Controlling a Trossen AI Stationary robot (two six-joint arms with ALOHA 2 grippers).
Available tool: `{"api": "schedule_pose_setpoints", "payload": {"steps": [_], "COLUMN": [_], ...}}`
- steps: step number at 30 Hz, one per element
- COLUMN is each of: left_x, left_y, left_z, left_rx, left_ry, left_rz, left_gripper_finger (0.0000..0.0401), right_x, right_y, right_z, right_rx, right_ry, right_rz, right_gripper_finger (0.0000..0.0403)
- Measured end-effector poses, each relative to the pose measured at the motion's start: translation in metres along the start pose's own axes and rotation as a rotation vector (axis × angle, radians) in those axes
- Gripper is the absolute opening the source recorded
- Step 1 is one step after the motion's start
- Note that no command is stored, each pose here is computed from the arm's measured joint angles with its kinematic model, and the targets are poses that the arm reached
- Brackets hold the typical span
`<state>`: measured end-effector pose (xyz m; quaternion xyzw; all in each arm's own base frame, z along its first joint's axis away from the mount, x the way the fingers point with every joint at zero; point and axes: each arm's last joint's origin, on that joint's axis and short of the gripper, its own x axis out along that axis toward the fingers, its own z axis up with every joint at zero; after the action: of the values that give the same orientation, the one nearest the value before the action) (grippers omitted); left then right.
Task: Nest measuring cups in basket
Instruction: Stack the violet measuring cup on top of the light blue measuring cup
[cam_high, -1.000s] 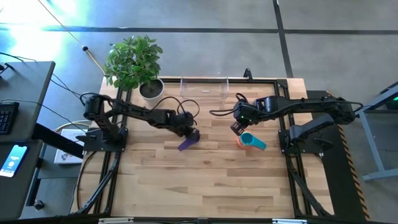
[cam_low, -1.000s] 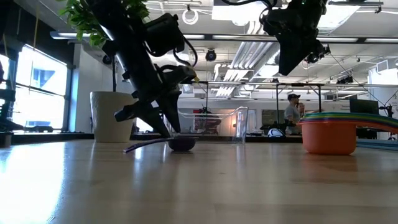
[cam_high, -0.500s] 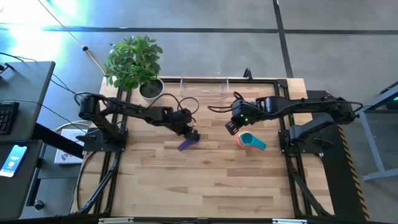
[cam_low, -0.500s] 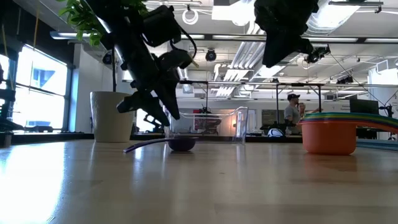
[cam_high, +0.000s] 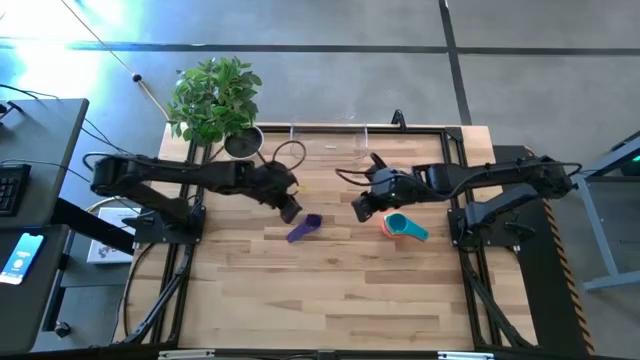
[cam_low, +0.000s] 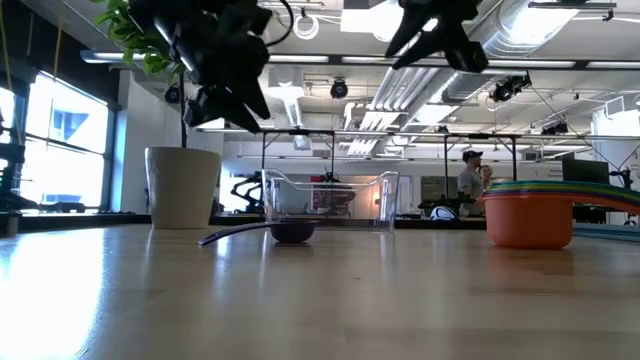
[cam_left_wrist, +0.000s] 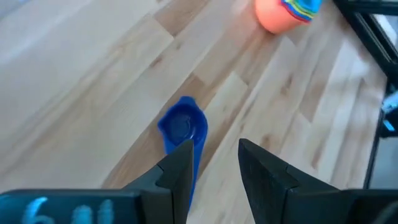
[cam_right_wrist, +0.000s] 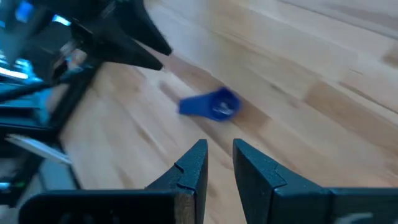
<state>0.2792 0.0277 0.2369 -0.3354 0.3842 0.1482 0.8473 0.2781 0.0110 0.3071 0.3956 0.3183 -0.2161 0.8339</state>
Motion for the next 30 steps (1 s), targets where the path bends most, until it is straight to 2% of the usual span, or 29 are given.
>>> {"api": "schedule_pose_setpoints", "payload": {"steps": [14, 21, 30], "left_x": [-0.065, -0.083, -0.093], "left_y": [-0.002, 0.001, 0.002], "left_z": [-0.005, -0.013, -0.017], "left_rx": [0.184, 0.209, 0.25], "left_ry": [-0.098, -0.086, -0.091], "left_rz": [-0.05, -0.044, -0.047], "left_gripper_finger": [0.0117, 0.0117, 0.0117], "right_x": [-0.003, 0.002, 0.021], "right_y": [0.036, 0.051, 0.06], "right_z": [0.011, 0.02, 0.028], "right_rx": [0.013, -0.006, -0.069], "right_ry": [-0.259, -0.374, -0.475], "right_rz": [0.276, 0.412, 0.477], "right_gripper_finger": [0.0067, 0.0067, 0.0067]}}
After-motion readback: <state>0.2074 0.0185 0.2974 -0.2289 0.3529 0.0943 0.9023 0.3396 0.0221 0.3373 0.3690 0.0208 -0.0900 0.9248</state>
